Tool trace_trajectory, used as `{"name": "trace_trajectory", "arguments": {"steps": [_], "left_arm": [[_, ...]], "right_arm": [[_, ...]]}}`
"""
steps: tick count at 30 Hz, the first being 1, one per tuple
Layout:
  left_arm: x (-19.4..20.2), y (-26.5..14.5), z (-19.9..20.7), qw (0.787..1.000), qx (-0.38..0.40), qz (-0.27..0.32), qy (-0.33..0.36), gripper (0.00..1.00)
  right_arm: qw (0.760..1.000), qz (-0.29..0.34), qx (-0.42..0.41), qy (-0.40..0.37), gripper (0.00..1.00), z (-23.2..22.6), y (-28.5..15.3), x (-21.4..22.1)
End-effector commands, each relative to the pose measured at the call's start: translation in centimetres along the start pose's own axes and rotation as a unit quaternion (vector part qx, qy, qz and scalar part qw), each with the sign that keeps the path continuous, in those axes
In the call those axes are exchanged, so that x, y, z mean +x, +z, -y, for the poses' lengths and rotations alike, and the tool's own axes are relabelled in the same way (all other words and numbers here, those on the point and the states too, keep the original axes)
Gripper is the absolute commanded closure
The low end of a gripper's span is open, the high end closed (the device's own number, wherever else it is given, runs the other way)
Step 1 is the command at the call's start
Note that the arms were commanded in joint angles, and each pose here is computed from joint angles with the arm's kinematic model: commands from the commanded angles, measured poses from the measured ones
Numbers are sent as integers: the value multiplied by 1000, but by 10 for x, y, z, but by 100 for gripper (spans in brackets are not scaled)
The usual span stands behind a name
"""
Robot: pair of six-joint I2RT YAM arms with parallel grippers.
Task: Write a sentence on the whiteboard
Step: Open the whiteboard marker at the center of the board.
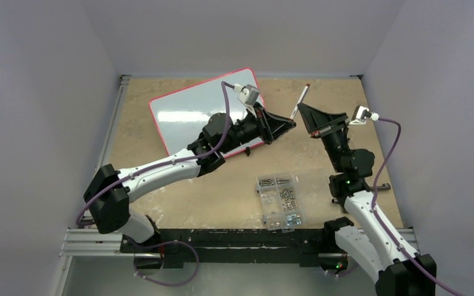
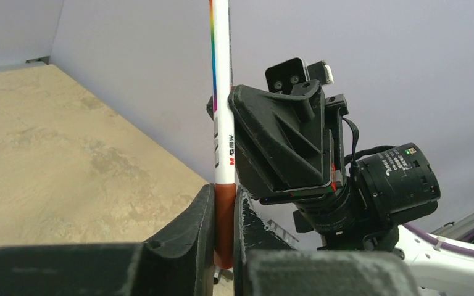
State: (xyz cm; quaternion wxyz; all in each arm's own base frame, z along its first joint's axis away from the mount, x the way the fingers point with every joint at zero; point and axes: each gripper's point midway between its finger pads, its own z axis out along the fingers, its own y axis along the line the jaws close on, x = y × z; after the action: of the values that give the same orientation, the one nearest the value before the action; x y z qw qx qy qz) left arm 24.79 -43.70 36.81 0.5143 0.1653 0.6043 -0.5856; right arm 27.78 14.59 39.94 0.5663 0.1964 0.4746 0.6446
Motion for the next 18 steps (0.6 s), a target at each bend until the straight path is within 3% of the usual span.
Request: {"name": "trace_trajectory", "arguments": {"steps": [1,4,7,13,18], "left_arm": [[-29,2,17,999,18,34,25,100],[-26,-7,23,998,19,-12,57,100],[-24,-17,30,994,30,-56,84,100],[-26,-45,38,983,66,-135,104,100],[-22,-67,39,968,88,-197,125,100]], "right_arm": [[999,3,-35,-6,100,-21,-5,-1],[999,-19,-17,-23,100,-14,-5,6],[994,-82,-22,-68,100,-16,-5,25],[961,-206,-11,-186,78,-15,-2,50],[939,-266,-44,-213,74,-21,-1,64]]}}
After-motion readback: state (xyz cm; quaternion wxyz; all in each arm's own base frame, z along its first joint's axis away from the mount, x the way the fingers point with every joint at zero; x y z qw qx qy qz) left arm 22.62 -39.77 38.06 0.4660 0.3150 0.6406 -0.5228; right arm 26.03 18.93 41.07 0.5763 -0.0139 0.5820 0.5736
